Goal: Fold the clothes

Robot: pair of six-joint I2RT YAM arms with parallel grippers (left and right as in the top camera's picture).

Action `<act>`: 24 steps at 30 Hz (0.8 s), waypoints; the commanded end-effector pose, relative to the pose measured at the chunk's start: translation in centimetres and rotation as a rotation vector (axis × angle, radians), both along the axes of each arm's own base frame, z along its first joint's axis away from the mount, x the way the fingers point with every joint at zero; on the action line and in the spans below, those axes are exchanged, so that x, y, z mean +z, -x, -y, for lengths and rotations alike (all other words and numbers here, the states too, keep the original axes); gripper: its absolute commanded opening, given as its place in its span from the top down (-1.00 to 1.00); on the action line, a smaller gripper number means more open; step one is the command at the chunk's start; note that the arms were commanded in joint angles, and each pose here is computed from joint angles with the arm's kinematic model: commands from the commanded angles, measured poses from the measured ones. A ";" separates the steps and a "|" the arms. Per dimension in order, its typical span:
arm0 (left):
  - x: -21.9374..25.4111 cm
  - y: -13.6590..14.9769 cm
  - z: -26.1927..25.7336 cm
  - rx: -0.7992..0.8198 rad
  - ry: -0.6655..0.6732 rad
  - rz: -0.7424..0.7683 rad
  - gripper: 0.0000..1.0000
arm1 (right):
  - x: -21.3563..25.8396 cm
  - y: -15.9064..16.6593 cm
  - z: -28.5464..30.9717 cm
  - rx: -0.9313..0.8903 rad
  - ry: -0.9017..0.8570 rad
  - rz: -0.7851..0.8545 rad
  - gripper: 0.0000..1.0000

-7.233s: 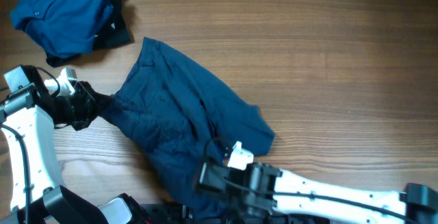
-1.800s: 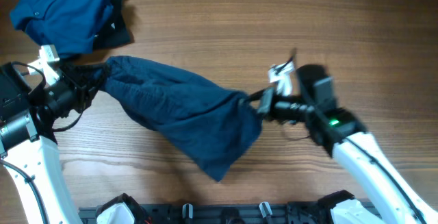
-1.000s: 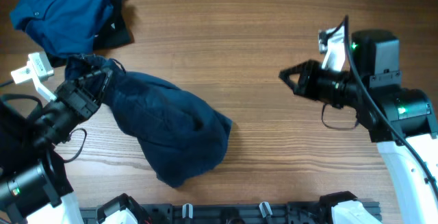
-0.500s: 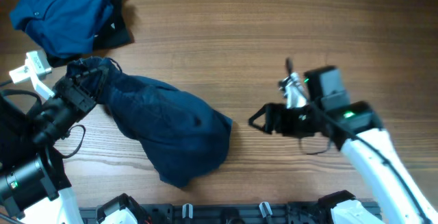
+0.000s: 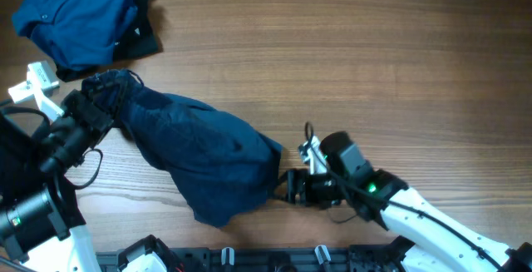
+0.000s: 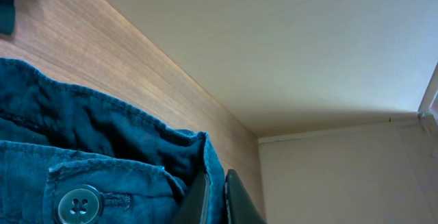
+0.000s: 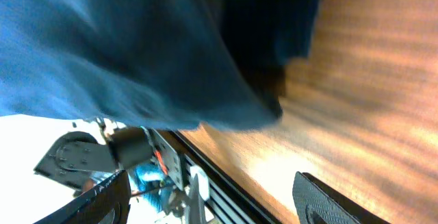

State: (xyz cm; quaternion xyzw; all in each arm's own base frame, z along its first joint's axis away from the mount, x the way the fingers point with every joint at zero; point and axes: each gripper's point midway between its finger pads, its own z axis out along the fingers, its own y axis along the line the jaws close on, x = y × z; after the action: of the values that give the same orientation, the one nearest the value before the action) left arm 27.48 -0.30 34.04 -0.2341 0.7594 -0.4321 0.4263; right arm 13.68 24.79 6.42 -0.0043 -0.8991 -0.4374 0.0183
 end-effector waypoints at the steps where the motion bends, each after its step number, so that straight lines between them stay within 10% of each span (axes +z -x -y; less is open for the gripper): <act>1: 0.2 -0.2 -0.2 0.004 0.020 -0.007 0.92 | -1.1 0.6 -0.6 -0.100 0.071 -0.049 -0.53; 24: -0.1 -0.2 -0.2 0.004 0.030 -0.024 0.92 | -4.8 1.2 -5.4 -0.227 0.086 -0.167 -0.57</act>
State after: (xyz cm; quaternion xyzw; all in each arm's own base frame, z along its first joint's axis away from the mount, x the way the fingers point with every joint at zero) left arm 27.80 -0.08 33.35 -0.2499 0.7606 -0.4366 0.4104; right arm 12.32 30.32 2.64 -0.1084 -0.9052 -0.4094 0.0349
